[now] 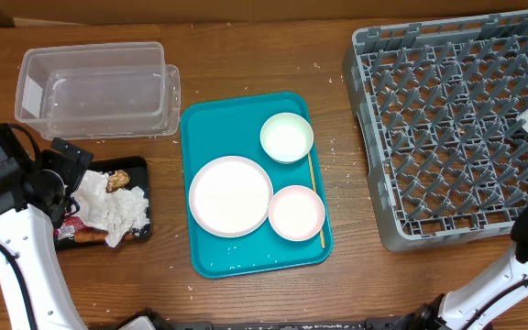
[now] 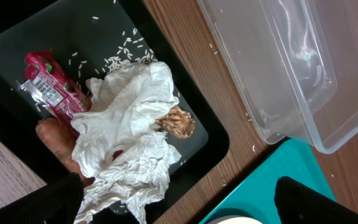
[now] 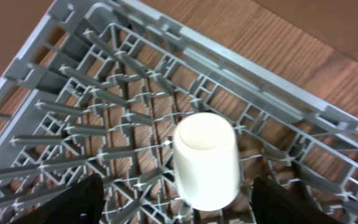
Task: Sort waste into correct bins and load items into the dishwasher
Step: 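Lift the white cup and carry it right over the dish rack, then lower the white cup into the rack's right corner and release it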
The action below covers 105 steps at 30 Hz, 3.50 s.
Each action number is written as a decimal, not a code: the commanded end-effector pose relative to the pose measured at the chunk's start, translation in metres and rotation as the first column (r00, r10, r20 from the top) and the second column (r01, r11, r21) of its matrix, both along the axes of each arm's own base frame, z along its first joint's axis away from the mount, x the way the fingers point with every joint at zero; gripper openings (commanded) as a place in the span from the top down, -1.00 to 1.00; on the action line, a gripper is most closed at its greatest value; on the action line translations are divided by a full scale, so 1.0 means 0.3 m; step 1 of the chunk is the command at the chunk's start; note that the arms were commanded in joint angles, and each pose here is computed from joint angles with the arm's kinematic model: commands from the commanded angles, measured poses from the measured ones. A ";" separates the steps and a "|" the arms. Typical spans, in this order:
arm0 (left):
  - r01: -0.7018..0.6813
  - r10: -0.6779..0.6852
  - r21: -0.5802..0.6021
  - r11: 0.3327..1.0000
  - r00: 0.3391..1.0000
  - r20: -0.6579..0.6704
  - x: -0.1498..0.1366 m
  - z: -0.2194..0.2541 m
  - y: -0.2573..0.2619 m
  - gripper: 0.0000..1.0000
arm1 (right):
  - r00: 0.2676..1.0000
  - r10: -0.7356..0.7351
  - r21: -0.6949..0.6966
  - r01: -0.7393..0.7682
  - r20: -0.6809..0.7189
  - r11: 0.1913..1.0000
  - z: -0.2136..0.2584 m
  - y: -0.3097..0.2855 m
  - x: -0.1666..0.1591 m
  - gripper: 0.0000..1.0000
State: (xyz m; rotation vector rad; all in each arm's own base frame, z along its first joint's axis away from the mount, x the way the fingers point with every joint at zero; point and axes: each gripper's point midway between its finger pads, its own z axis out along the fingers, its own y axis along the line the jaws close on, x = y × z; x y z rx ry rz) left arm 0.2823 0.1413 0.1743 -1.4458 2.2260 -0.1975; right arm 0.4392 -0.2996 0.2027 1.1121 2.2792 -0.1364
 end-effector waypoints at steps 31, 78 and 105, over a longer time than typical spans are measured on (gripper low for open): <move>-0.011 0.011 0.000 1.000 1.000 0.017 0.009 0.020 0.005 -1.00 | 1.000 -0.007 -0.030 0.006 -0.017 1.000 -0.184 -0.118 0.085 0.92; -0.011 0.011 0.000 1.000 1.000 0.017 0.009 0.020 0.005 -1.00 | 0.996 -0.081 0.028 0.081 0.025 0.996 0.084 0.002 -0.069 0.84; -0.011 0.011 0.000 1.000 1.000 0.017 0.009 0.020 0.005 -1.00 | 0.979 -0.107 0.069 0.121 -0.172 0.990 -0.227 -0.049 -0.065 0.84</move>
